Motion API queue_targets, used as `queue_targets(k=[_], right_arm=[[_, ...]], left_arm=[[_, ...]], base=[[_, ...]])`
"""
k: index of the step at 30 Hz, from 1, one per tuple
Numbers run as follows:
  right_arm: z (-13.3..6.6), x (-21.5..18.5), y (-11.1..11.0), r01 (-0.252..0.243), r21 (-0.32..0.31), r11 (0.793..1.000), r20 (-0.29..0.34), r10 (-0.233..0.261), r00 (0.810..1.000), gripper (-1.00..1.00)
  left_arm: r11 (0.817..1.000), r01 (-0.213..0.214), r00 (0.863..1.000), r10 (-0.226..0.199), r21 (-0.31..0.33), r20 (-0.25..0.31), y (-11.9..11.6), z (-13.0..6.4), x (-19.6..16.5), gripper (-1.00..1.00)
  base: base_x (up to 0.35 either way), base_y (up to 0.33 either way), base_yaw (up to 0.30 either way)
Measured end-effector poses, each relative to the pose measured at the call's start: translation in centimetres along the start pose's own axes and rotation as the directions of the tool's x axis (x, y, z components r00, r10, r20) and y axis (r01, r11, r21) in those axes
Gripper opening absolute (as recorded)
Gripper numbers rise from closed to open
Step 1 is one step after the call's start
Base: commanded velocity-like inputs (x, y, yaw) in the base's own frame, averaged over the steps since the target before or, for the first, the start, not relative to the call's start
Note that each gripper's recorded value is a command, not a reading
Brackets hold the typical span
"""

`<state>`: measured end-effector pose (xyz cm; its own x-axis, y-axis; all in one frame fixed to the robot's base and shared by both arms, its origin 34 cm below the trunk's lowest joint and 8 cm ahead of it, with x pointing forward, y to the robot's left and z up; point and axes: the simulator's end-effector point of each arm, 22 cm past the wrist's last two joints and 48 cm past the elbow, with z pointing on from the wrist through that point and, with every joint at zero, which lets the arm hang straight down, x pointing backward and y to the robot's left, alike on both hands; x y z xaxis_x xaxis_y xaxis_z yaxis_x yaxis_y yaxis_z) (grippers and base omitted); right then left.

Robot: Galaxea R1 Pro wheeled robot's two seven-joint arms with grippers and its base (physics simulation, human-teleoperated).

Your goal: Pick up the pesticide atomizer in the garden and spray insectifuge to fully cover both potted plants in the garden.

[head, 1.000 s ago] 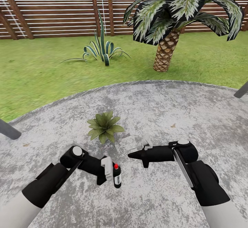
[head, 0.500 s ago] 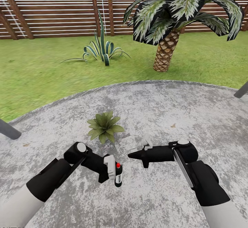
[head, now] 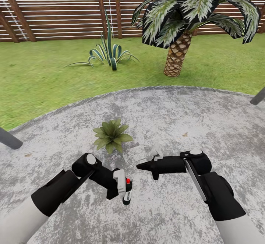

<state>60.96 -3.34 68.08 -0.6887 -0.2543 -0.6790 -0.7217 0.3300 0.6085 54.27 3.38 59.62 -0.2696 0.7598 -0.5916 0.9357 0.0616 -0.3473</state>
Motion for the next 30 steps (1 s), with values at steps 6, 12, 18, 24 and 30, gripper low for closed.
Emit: queue_targets(k=[6,12,18,24,30], right_arm=[[1.4,2.0,0.3,0.037,0.013,0.999,-0.088,-0.035,0.995,-1.0],[1.8,3.2,-0.3,0.066,0.044,0.997,-0.143,-0.059,0.988,-1.0],[1.8,3.2,-0.3,0.068,0.046,0.997,-0.146,-0.06,0.987,-1.0],[1.8,3.3,-0.3,0.068,0.045,0.997,-0.147,-0.06,0.987,-1.0],[1.8,3.3,-0.3,0.068,0.045,0.997,-0.147,-0.061,0.987,-1.0]], left_arm=[[1.0,0.002,1.0,-0.002,0.0,-0.002,0.0,0.0,0.0,-1.0],[1.0,0.002,1.0,-0.002,0.0,-0.002,0.0,0.0,0.0,-1.0],[1.0,0.001,1.0,-0.001,-0.001,-0.002,0.0,0.0,0.0,-1.0],[1.0,-0.004,1.0,0.004,0.002,-0.009,0.0,0.1,0.0,-1.0],[1.0,-0.028,0.996,0.027,-0.009,-0.09,0.1,0.6,0.7,-1.0]], base=[[0.0,0.0,0.0],[0.0,0.0,0.0],[0.0,0.0,0.0],[0.0,0.0,0.0],[0.0,0.0,0.0]])
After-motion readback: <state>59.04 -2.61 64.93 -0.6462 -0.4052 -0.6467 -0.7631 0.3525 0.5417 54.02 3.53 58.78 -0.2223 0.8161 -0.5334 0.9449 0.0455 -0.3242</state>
